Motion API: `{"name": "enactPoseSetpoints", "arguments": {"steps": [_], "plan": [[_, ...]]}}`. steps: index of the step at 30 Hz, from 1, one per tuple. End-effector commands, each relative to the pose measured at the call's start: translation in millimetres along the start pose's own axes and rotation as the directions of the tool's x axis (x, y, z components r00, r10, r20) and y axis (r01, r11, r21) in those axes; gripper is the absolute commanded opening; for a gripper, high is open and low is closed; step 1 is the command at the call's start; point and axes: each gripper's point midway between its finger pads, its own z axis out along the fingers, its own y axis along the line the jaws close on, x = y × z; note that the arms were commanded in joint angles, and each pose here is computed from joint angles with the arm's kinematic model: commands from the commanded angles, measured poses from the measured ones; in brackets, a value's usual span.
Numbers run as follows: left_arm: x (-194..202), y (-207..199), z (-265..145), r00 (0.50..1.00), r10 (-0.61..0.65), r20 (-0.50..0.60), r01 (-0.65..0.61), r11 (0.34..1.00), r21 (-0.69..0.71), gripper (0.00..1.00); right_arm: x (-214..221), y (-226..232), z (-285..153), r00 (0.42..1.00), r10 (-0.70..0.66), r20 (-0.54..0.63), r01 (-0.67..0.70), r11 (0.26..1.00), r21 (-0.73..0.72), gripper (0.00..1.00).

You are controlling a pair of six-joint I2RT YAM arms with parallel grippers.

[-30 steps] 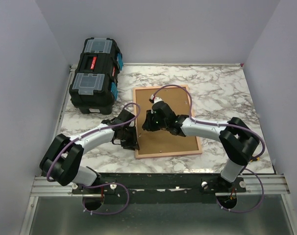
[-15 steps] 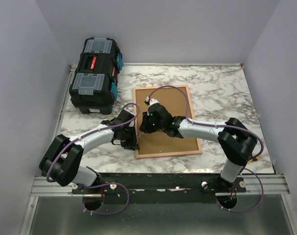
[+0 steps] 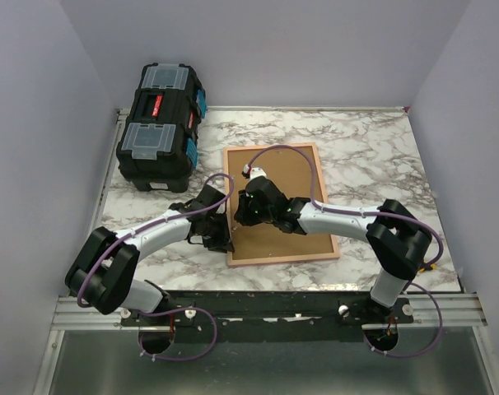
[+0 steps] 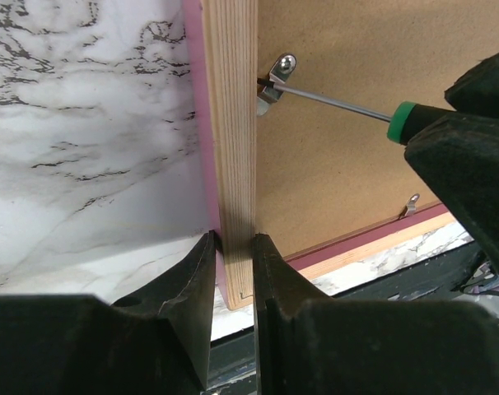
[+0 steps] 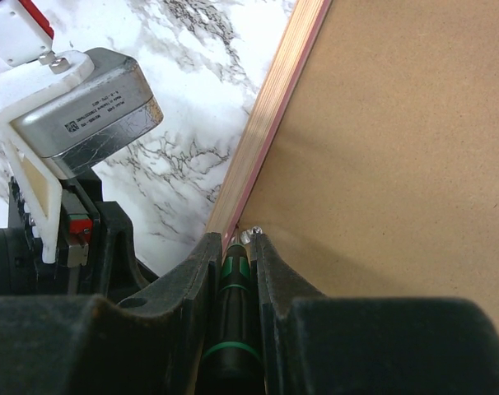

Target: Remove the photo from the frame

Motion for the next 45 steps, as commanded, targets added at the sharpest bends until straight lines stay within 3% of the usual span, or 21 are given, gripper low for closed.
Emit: {"name": "enactPoseSetpoints", "arguments": {"steps": [1,20,26,29,37,41,45], "plan": [[5,19,6,1.0,-0.003,0.007,0.003,0.997,-0.075,0.05,18,-8,-8,0.999,-0.02,-0.046,0.022,0.999,0.044,0.01],[7,23,7,1.0,-0.007,0.002,0.007,0.996,-0.089,0.02,28,-19,-20,0.998,-0.013,-0.054,0.018,0.995,0.097,0.01],[5,20,5,1.0,-0.004,0.016,0.005,0.997,-0.075,0.06,7,15,-46,1.0,0.021,-0.011,-0.022,0.998,-0.064,0.01],[1,15,1,1.0,0.008,0.03,-0.007,0.998,-0.061,0.14,-7,14,-65,0.998,0.029,0.052,-0.025,0.998,-0.064,0.01],[0,2,-23,0.996,0.035,0.083,-0.036,0.999,0.011,0.59,0,-39,-100,0.996,-0.022,0.083,0.008,0.987,0.157,0.01],[3,-5,-42,0.995,0.015,0.1,-0.019,0.999,0.039,0.69,5,-53,-116,0.993,0.022,0.119,-0.044,0.982,0.185,0.01],[9,-2,-59,0.989,-0.087,0.12,0.084,0.996,0.027,0.74,7,-60,-129,0.989,0.059,0.138,-0.087,0.974,0.208,0.01]]}}
